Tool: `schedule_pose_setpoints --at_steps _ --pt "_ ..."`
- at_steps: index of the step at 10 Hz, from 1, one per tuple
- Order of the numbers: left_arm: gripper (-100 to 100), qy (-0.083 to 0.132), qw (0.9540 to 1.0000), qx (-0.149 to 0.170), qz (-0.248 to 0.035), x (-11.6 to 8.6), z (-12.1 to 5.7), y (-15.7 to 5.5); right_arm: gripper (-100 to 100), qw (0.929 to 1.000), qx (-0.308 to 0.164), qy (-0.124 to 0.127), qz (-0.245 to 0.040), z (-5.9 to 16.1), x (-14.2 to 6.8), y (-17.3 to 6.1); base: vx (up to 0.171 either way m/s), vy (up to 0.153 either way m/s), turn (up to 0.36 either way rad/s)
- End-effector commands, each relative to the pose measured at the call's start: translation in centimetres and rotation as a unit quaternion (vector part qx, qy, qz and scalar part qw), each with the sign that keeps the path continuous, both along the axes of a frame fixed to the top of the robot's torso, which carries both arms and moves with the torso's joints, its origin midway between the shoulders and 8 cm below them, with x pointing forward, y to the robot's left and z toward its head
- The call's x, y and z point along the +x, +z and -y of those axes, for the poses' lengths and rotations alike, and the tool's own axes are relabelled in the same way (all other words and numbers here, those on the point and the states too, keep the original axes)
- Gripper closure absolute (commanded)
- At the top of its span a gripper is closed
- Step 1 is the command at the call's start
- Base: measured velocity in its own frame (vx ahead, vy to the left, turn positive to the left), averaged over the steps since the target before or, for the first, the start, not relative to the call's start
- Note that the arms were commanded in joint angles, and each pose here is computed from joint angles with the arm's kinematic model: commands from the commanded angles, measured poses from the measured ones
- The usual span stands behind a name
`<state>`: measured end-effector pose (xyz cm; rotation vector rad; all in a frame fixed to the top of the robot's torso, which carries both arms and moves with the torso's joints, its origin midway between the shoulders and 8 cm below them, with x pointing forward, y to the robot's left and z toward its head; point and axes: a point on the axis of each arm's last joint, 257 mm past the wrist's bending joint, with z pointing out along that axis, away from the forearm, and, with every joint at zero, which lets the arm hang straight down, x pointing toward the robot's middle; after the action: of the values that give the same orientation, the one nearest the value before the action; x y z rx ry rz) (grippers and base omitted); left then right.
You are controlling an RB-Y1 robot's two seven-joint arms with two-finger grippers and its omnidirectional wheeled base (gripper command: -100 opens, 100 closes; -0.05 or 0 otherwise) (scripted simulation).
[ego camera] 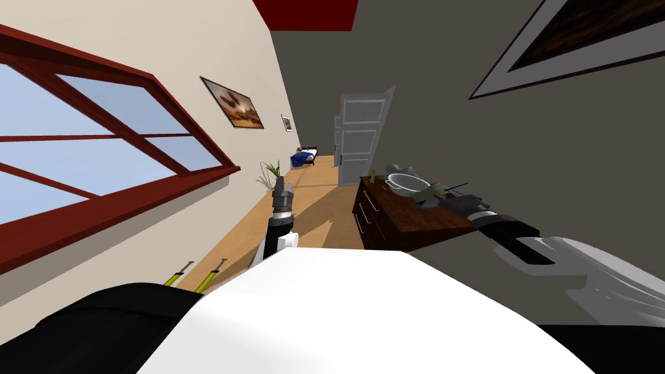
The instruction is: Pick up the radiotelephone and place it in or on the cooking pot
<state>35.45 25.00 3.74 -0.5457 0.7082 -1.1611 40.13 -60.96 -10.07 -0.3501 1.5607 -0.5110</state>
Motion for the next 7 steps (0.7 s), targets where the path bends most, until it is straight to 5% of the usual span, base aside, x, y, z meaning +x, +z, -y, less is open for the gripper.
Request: schedule_pose_setpoints --at_steps 1,7 --pt "0 0.0 1.0 0.0 0.0 0.0 0.0 0.0 100 0.9999 -0.003 -0.012 0.003 2.0 -0.1 1.6 -0.046 -0.018 0.117" --pt "0 0.0 1.0 0.0 0.0 0.0 0.0 0.0 100 0.9991 0.003 -0.042 0.011 6.5 -1.3 4.8 -0.014 -0.025 0.145"
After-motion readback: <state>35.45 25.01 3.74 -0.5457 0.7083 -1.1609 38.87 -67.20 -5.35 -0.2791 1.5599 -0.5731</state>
